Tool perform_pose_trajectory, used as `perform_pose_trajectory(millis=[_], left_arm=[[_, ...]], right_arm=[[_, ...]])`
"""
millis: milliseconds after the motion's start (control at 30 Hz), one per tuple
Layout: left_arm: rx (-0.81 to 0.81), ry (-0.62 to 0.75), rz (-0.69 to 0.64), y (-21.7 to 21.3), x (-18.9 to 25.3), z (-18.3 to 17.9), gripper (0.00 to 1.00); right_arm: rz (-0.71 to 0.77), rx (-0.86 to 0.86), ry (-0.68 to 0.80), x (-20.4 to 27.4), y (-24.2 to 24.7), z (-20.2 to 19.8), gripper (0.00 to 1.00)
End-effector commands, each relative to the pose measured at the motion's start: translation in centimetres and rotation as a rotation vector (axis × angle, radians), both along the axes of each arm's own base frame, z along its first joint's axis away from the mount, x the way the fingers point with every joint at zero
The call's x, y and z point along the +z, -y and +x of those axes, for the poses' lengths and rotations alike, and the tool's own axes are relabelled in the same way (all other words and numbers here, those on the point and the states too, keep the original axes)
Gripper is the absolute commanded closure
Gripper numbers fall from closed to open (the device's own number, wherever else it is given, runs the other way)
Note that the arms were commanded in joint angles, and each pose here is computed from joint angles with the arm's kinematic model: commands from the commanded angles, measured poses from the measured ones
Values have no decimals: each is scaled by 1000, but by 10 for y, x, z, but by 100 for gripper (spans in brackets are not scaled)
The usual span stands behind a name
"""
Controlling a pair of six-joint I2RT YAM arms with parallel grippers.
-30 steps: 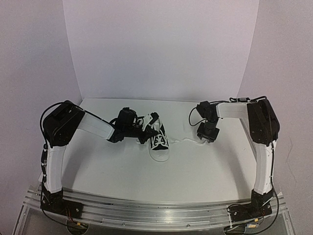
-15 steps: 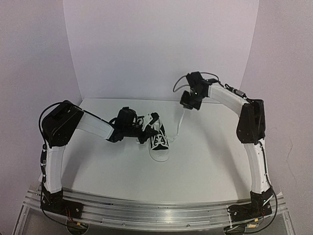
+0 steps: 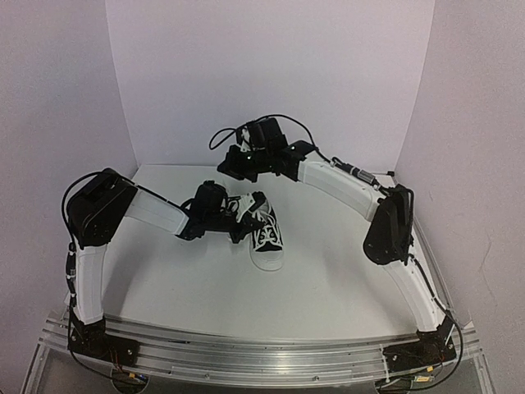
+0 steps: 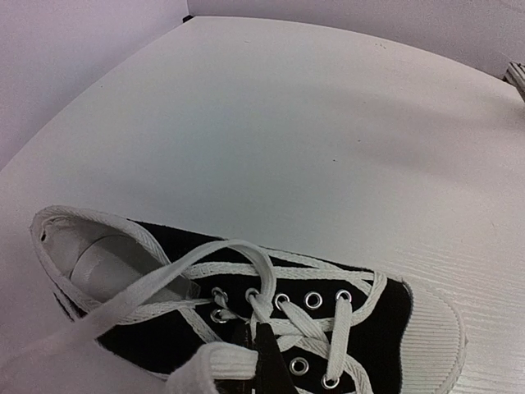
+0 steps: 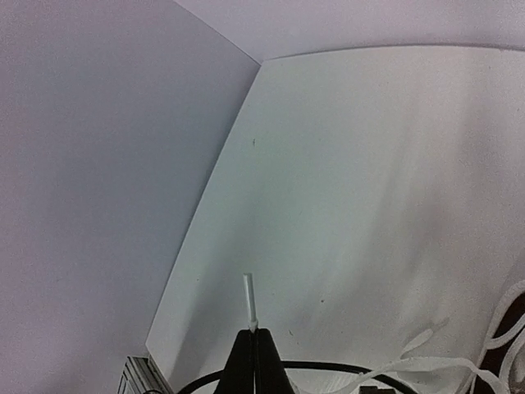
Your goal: Tie the shoes
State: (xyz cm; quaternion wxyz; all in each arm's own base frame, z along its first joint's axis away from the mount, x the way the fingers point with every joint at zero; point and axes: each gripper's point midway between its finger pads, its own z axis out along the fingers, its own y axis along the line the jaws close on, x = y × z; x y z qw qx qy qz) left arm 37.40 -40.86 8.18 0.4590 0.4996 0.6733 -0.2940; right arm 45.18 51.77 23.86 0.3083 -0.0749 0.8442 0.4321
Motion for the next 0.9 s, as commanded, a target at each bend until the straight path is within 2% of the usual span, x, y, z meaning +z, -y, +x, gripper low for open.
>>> perform_pose_trajectory(millis=[0, 167, 200, 400, 500, 567, 667, 767, 867], left_arm=[[-28, 49, -33, 1, 30, -8, 100], [-32, 47, -36, 0, 29, -10, 100], [-32, 44, -36, 0, 27, -10, 100], [-31, 38, -46, 1, 28, -11, 100], [-30, 37, -54, 1, 30, -10, 100], [-34, 34, -63, 2, 31, -11, 100], [-45, 31, -78, 4, 33, -12, 100], [-48, 30, -83, 4, 33, -12, 100], [-47, 27, -81, 5, 32, -11, 100]], right_arm=[[39, -7, -50, -15, 3, 12, 86], [18, -19, -32, -9, 12, 11, 39], [17, -20, -16, -2, 14, 11, 35], [78, -74, 65, 71, 67, 26, 33], [32, -100, 56, 71, 109, 25, 32], [-23, -117, -7, 40, 140, 20, 34], [-45, -46, -67, -9, 157, -4, 35], [8, 43, -43, -44, 155, -26, 36], [80, 81, 14, -58, 146, -34, 36]])
